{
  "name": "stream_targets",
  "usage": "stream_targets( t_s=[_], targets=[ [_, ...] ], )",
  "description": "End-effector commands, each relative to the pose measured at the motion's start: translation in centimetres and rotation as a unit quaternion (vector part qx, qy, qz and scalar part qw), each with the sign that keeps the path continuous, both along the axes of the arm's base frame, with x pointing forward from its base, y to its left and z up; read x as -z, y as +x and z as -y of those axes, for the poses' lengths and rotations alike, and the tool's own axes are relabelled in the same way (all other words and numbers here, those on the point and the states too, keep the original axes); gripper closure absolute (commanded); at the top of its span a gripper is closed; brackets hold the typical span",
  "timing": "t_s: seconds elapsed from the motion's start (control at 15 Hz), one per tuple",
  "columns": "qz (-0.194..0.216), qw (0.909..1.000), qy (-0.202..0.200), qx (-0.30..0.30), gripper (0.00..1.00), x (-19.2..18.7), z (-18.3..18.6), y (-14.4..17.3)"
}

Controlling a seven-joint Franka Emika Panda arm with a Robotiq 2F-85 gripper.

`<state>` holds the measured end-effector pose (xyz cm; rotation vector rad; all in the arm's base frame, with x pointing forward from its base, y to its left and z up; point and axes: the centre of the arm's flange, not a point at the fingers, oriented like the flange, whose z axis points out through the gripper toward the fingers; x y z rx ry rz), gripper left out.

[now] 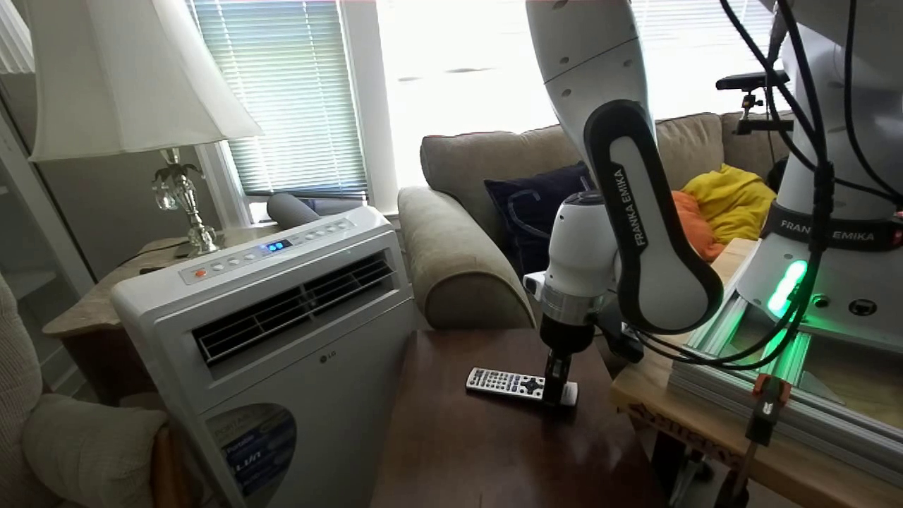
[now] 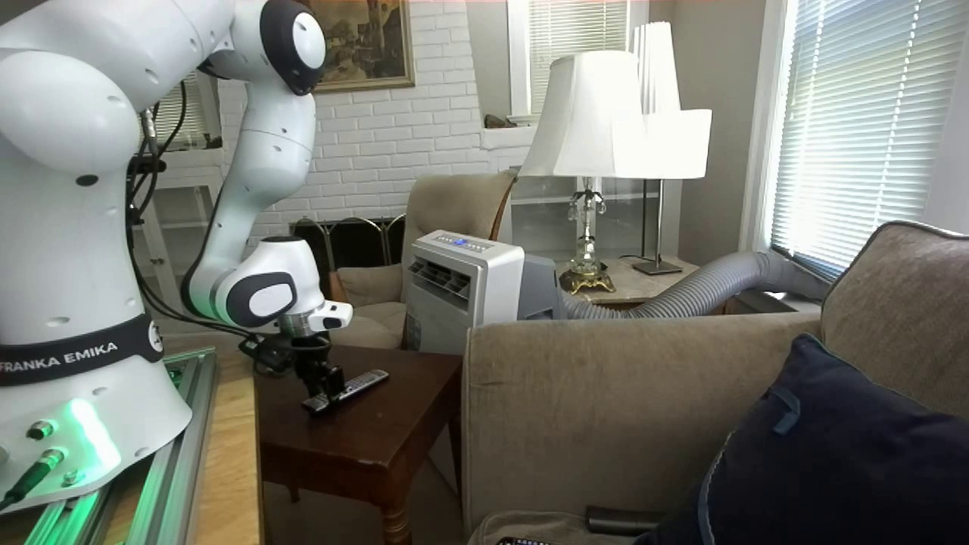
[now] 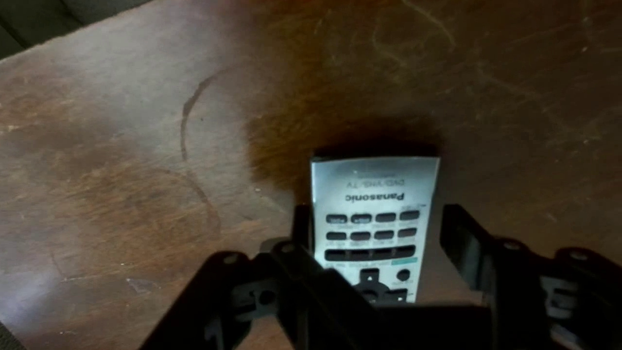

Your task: Put both remotes on the left side of the sofa

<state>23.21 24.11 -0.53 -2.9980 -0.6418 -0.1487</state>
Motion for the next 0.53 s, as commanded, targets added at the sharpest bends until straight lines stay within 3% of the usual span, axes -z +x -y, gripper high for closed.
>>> stream_targets(
  t_s=[0.0,0.13,0.2,0.33,0.47],
  targets=[
    [0.009,0.9999,0.002,0.014,0.01,0.0,-0.4,-0.1],
    [0.01,0.9998,0.006,0.019,0.0,-0.1,-0.5,0.4],
    [0.01,0.9997,0.005,0.021,0.26,-0.1,-0.6,0.5],
    [0.01,0.9996,0.006,0.024,0.29,0.0,-0.5,0.8],
    [0.012,0.9996,0.006,0.026,0.45,0.1,-0.5,1.1]
  ],
)
